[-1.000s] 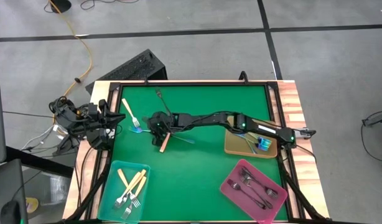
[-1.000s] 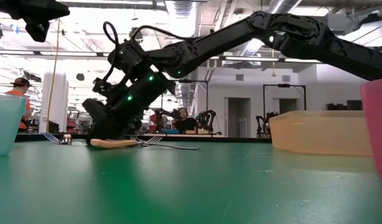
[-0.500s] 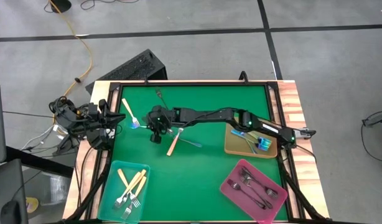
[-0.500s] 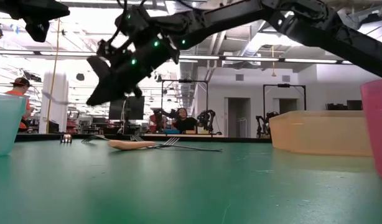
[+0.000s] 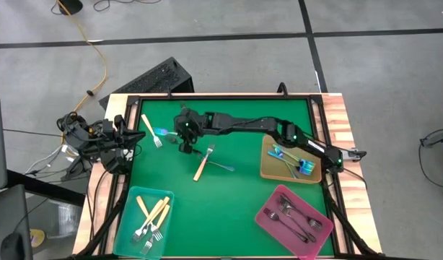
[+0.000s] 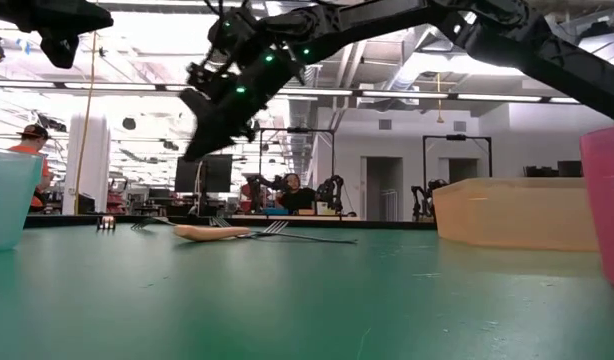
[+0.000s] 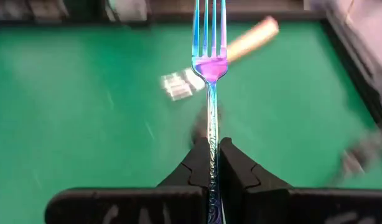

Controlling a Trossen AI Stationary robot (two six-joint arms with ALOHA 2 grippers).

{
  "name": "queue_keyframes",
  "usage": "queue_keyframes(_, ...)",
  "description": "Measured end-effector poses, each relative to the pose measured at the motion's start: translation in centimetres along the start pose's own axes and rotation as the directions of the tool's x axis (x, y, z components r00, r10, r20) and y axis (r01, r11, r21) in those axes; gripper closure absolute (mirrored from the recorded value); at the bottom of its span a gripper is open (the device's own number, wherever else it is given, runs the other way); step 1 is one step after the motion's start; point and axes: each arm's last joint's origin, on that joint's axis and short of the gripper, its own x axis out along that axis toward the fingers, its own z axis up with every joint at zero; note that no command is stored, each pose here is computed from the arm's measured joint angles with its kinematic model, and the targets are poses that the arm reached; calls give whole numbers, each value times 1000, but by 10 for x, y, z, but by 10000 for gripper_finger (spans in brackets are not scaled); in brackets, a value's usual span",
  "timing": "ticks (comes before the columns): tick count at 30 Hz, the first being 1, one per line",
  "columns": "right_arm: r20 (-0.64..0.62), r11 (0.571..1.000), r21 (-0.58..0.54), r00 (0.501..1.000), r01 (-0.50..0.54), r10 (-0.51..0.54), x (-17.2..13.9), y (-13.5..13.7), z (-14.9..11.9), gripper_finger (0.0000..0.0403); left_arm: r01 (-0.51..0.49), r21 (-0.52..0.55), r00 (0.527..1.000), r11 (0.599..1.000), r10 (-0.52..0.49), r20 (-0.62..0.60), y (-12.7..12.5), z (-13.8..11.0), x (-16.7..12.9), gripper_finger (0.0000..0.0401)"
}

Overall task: Sort silverware by color (type)
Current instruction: Put the blue fork into the orange bin

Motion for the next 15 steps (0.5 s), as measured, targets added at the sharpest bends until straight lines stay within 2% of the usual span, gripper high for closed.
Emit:
queue_keyframes(3,-46,999,-33,998,31,-33,-11,-12,1,368,-1,-3,1000,1000,1,0,0,0,0,379)
queue_keyframes(7,-113,992,-90,988,92,-102,-41,-30,9,368,-1,-3,1000,1000,1,0,0,0,0,379)
queue_keyframes(15,-227,983,-121,960,141,-166,-123,-66,24,368,-4,-5,1000,1000,4,1,0,0,0,379)
